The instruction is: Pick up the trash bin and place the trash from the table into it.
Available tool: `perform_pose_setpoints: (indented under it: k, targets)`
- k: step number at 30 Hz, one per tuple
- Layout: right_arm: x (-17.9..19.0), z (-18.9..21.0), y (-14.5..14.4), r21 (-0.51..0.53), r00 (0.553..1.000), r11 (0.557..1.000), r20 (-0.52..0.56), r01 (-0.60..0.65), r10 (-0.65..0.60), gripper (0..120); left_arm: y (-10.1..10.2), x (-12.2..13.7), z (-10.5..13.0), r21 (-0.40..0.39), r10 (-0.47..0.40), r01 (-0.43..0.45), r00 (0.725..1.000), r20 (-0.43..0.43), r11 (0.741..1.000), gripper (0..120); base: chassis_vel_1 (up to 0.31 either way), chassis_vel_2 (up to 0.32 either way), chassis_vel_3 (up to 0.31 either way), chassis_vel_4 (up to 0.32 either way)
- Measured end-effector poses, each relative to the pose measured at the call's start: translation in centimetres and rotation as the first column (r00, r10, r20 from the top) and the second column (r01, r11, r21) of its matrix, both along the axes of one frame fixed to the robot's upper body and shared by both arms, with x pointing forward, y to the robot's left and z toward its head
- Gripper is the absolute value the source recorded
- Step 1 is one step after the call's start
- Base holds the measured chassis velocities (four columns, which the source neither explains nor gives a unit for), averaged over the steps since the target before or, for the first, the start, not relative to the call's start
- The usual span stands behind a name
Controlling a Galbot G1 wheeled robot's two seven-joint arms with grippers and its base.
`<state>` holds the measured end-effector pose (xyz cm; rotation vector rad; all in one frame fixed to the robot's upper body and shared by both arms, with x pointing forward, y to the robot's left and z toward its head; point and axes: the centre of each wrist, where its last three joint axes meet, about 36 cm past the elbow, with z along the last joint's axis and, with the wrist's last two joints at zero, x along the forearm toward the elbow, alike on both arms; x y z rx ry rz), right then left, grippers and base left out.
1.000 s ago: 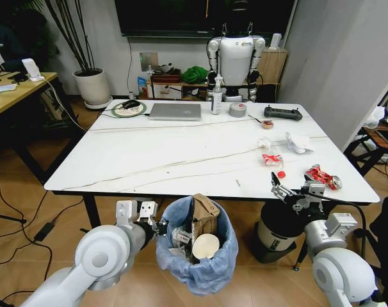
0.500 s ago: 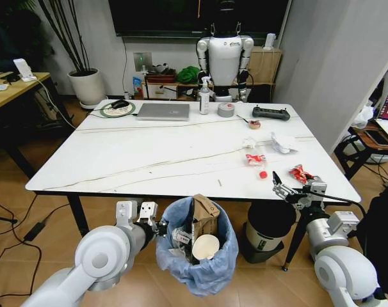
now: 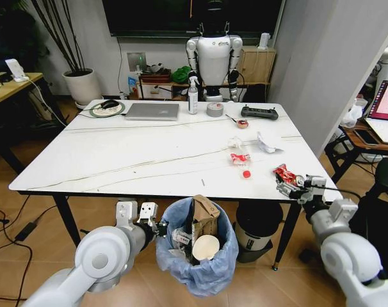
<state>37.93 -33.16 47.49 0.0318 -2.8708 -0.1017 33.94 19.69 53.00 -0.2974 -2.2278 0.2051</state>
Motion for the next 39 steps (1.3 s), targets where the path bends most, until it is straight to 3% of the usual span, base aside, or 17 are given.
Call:
perform_pose_setpoints:
  k: [6,15,21,25,27,39]
  targets:
    - [2.2,-0.3,-1.0,0.054,0.995,0.998,-0.098,0.013,-0.008,100,0.1,-0.1,0.2,0.002,0.002,-0.002,1.0,0.005,1.0,0,0.0,0.0,0.0,0.0]
    - [2.9,-0.9,-1.8,0.045,0.99,0.998,-0.133,0.041,-0.035,94,0.1,-0.1,0.3,0.001,0.003,-0.003,1.0,0.007,1.0,0,0.0,0.0,0.0,0.0]
    - [3.0,-1.5,-2.1,0.017,0.989,0.998,-0.135,0.057,-0.054,75,0.0,-0.1,0.3,0.0,0.002,-0.002,1.0,0.009,1.0,0,0.0,0.0,0.0,0.0]
    - [3.1,-2.0,-2.4,-0.016,0.99,0.997,-0.119,0.073,-0.075,53,0.1,-0.2,0.4,0.005,0.001,-0.001,1.0,0.012,1.0,0,0.0,0.0,0.0,0.0]
    - [3.1,-2.0,-2.3,-0.021,0.99,0.997,-0.116,0.075,-0.077,52,0.1,-0.2,0.4,0.005,0.0,0.0,1.0,0.013,1.0,0,0.0,0.0,0.0,0.0]
    - [3.7,-2.4,-1.5,-0.058,0.992,0.995,-0.095,0.077,-0.082,5,0.1,-0.2,0.5,0.004,-0.002,0.002,1.0,0.017,1.0,0,0.0,0.0,0.0,0.0]
